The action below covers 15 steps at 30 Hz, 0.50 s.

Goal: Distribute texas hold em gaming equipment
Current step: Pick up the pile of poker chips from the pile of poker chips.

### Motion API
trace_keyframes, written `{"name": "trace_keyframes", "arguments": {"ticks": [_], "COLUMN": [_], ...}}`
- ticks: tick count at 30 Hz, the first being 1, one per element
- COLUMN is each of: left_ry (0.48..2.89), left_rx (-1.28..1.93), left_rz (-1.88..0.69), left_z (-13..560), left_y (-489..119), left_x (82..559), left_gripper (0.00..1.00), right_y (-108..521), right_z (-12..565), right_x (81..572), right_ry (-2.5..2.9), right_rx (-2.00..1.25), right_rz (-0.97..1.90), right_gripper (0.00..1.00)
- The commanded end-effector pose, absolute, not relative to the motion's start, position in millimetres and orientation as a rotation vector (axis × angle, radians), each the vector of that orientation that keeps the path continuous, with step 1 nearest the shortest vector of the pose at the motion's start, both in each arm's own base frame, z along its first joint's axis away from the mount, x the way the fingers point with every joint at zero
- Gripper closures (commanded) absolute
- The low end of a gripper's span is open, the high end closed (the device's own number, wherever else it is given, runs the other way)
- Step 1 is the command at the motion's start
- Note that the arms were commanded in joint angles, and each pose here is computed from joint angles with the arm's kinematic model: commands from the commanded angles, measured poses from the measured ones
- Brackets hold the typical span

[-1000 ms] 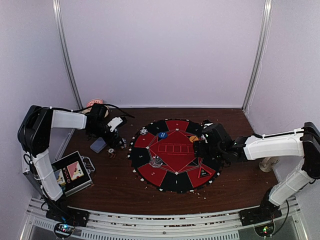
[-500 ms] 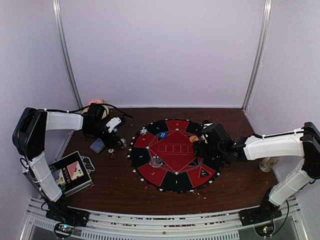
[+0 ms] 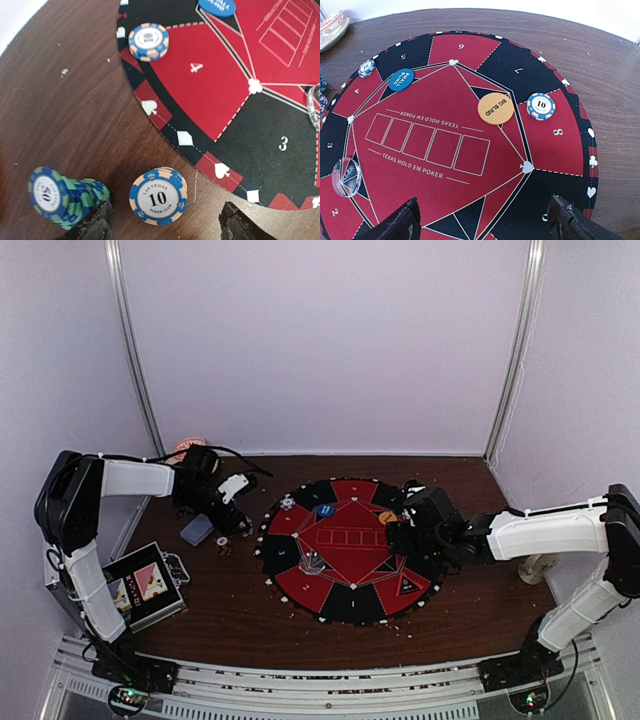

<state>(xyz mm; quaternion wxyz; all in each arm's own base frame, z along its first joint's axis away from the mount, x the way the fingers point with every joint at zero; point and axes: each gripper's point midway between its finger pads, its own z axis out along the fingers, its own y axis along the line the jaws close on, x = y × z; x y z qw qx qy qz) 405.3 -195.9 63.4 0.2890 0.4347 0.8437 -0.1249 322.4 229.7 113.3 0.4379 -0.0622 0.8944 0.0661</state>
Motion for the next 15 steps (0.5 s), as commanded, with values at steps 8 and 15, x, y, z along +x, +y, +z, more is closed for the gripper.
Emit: {"name": "trace_keyframes", "arguments": {"ticks": [8,15], "left_ry": [2.267,2.263], "left_rx": [1.163,1.155], "left_rz": [-0.287,-0.265], "left_z": [53.3,51.4], "left_y": [-198.6,-197.9], "left_x": [414.8,419.8], "left_gripper": [0.26,0.28], "right_y": [232.8,233.7], "right_z": [124.0,123.9], "right_x": [326.8,326.3], "right_ry": [2.191,2.192], "right_rx": [-0.149,-0.150], "right_rz": [0.158,0.160], "right_gripper": [0.11,0.11]}}
